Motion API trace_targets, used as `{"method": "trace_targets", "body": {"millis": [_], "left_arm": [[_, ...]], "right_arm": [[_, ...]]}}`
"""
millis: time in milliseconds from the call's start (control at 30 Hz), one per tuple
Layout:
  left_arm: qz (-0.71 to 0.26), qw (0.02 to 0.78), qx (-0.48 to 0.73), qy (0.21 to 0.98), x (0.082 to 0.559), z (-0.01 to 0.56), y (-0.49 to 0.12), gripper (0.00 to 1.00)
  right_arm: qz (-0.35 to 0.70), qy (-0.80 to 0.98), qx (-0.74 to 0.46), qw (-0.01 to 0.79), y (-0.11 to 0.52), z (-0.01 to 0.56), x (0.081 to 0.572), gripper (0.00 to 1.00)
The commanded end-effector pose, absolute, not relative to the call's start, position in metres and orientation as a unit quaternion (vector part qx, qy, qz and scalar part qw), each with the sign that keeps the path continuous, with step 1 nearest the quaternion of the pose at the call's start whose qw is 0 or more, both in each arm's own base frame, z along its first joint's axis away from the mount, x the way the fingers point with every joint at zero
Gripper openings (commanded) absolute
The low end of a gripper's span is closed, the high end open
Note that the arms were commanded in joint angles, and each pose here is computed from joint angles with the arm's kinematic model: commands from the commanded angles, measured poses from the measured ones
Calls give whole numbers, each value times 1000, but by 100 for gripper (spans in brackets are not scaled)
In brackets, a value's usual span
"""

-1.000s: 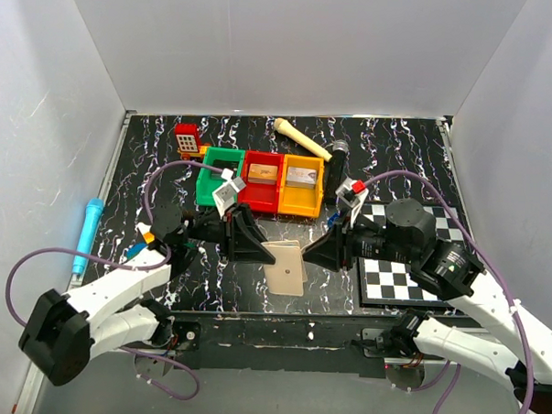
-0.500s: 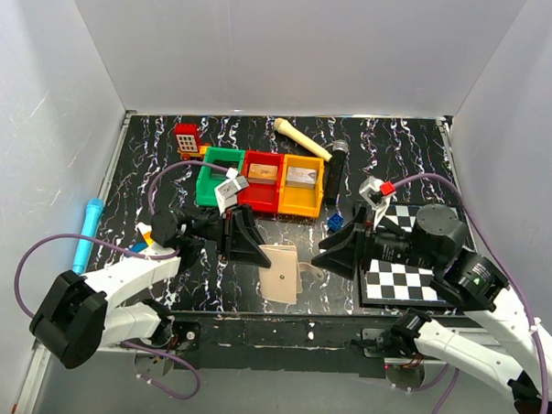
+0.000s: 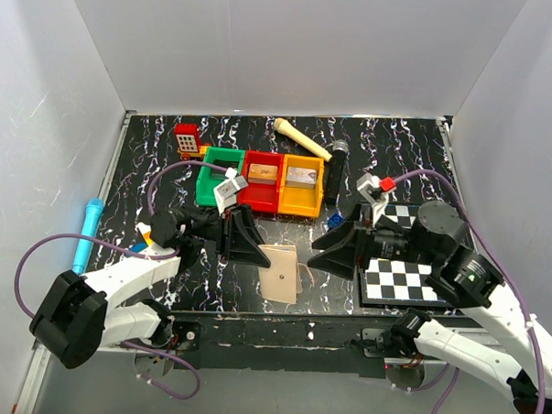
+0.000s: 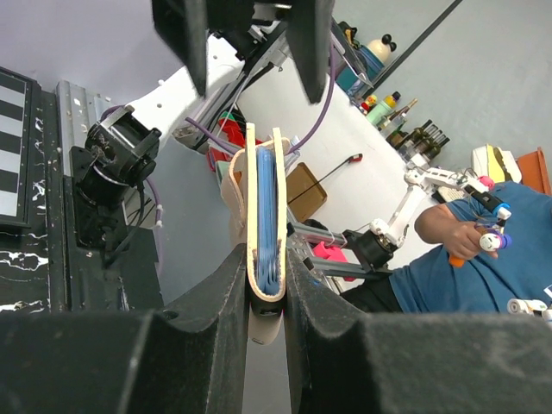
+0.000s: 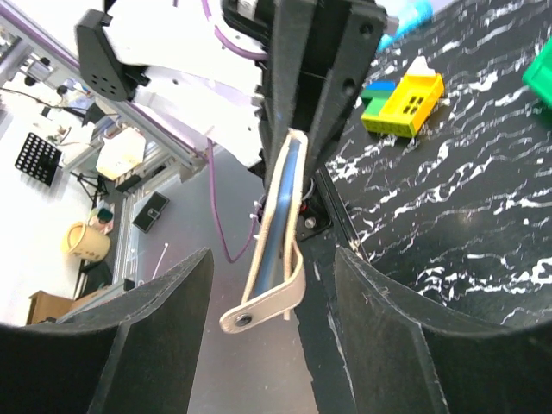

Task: Take the credit cards out of the card holder
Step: Open the card holder.

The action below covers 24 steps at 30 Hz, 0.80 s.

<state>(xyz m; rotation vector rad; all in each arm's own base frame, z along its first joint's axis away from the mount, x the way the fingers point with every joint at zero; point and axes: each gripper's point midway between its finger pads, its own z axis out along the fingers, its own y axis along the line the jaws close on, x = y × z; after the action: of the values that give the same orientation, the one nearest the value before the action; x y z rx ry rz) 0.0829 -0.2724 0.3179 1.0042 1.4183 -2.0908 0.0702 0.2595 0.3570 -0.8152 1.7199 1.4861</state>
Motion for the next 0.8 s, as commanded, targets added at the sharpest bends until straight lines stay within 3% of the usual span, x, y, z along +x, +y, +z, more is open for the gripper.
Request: {"method": "trace_targets", "body": {"millis": [0, 367, 767], "left_arm": [[-747, 265, 395, 464, 77, 333, -267, 0], [-749, 278, 401, 449, 73, 350, -264, 0], [-747, 283, 403, 446, 74, 356, -264, 0]], "right_arm": [[596, 605, -323, 419, 250, 408, 65, 67], [580, 662, -332, 339, 277, 358, 77, 68], [577, 676, -331, 318, 283, 340, 80, 66]]}}
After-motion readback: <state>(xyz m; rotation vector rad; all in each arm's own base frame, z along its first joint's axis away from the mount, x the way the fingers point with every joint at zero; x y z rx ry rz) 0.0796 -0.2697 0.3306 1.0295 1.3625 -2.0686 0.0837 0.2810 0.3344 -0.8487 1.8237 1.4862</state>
